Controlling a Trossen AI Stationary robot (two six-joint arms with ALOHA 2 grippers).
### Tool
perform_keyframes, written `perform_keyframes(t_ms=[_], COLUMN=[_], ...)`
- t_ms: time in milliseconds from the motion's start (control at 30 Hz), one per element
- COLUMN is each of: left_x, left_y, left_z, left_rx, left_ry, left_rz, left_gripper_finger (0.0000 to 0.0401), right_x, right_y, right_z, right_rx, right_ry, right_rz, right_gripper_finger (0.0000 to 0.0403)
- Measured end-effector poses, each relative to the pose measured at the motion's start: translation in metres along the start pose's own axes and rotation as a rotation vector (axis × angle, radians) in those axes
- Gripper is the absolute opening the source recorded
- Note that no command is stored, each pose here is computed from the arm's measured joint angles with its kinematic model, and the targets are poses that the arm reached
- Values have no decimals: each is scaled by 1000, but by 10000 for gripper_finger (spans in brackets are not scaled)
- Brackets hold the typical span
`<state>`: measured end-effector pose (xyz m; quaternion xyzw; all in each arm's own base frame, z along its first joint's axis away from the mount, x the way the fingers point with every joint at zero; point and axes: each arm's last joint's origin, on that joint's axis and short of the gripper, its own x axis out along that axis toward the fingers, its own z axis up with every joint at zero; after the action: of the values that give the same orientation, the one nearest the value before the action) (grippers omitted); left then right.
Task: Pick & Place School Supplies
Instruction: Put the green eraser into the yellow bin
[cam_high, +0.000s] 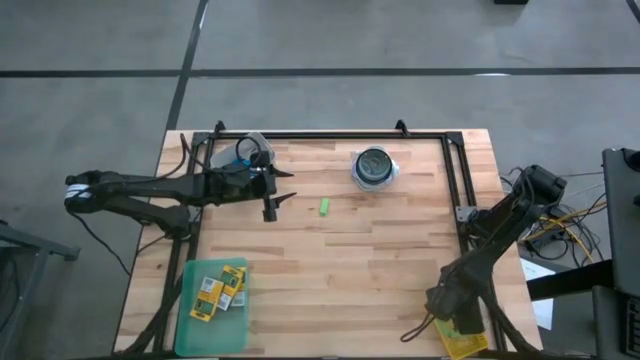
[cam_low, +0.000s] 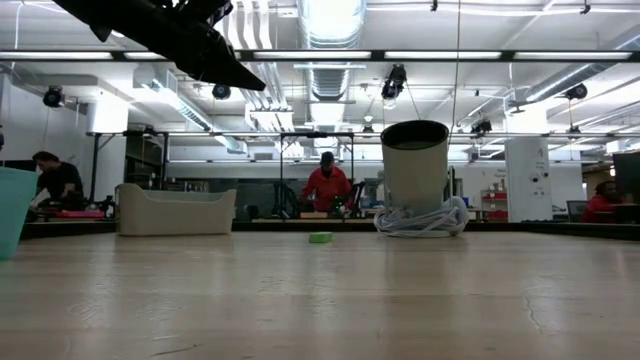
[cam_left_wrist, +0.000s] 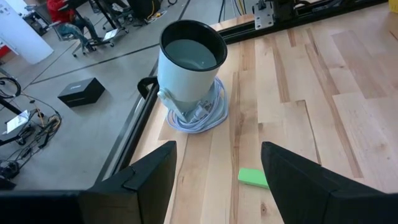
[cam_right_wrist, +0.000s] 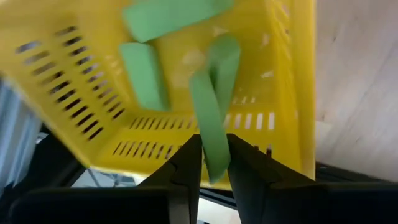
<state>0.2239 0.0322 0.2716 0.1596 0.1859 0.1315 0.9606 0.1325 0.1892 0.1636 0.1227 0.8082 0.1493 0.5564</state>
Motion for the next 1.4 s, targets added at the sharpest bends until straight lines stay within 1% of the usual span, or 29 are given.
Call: perform_keyframes(t_ms=[133,300,433,800,967,1233,1400], left_x=[0,0,0,0,0,0,0], left_y=[0,0,0,0,0,0,0], left_z=[0,0,0,0,0,0,0], left_rx=[0,0,0,0,0,0,0], left_ry=[0,0,0,0,0,0,0], left_rz=[0,0,0,0,0,0,0], left_gripper_finger=[241,241,241,241,241,241,241], right_x=[6,4,1,-5,-14,-33,-43], right_y=[0,2,4,10,13,11,10], right_z=[4,5,6,6,1,-15,-22], right_rx=[41,39,34,42,18,32,0], right_ry=[18,10,-23,-30,-44,-30,-54], right_rz=[-19,-16,-24,-4,18,-3,24], right_gripper_finger=[82,98,109,150,152,153,148])
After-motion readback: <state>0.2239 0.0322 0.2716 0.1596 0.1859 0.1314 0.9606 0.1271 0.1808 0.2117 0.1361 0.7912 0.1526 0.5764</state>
